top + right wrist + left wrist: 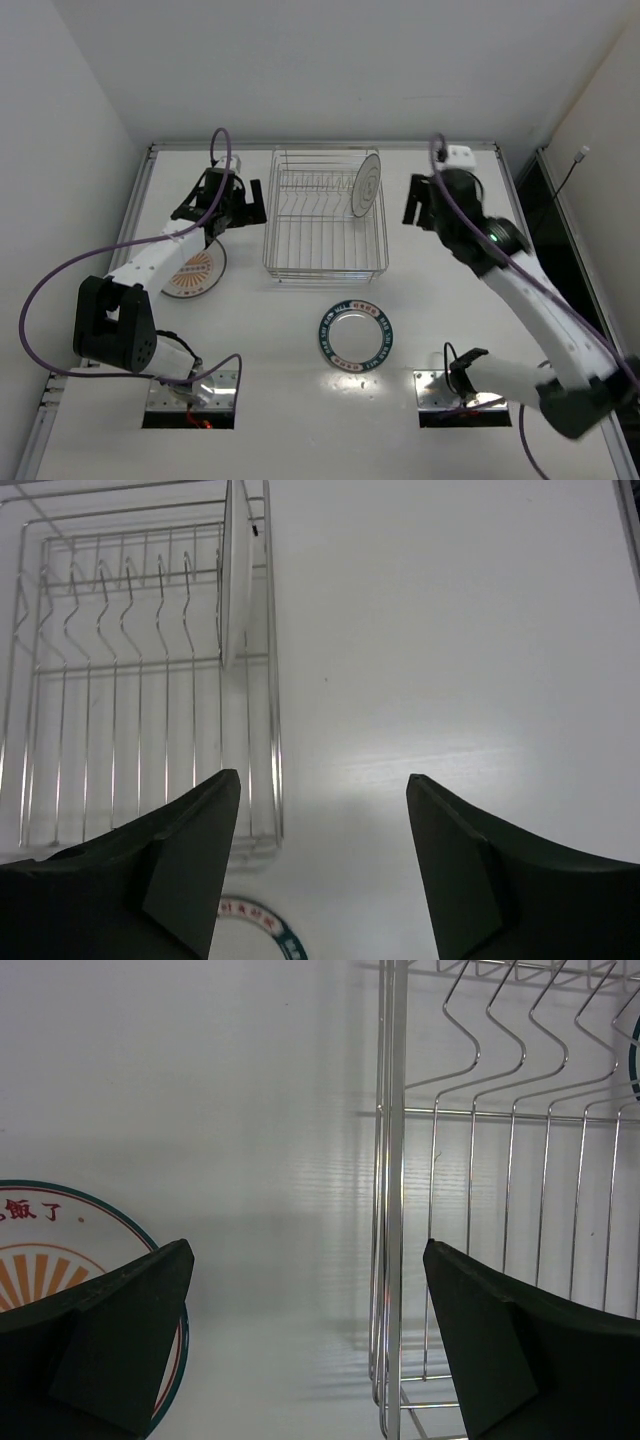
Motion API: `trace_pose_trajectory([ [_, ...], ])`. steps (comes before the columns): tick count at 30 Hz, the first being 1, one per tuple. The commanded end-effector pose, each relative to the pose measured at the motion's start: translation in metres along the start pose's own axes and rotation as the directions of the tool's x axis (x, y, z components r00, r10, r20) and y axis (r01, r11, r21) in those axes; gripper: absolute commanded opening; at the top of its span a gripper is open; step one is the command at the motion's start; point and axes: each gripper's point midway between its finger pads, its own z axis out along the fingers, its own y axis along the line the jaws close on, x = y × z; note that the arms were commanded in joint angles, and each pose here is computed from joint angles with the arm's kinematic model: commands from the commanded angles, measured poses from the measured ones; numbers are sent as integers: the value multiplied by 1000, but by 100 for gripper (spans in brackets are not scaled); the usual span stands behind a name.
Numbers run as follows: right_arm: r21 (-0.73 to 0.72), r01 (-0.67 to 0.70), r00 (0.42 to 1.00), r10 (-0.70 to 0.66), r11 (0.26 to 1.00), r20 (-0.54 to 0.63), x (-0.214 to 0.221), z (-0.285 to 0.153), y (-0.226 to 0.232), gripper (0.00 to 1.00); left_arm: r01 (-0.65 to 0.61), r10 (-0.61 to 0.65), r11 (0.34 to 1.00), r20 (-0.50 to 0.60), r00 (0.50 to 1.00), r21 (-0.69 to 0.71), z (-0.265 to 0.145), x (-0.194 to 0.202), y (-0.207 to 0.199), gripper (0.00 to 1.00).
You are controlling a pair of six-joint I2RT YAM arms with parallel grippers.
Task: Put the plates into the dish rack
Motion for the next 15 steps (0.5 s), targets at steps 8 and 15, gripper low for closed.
trace_pose_trajectory([
  [8, -333, -279, 884, 105, 901, -456, 210, -86, -5, 72, 14, -14, 1000, 61, 998, 5, -5, -24, -4, 100],
  [15, -376, -418, 764, 95, 827, -638, 266, -99, 13, 81, 15, -14, 1000, 64, 998, -3, -5, -25, -2, 100],
])
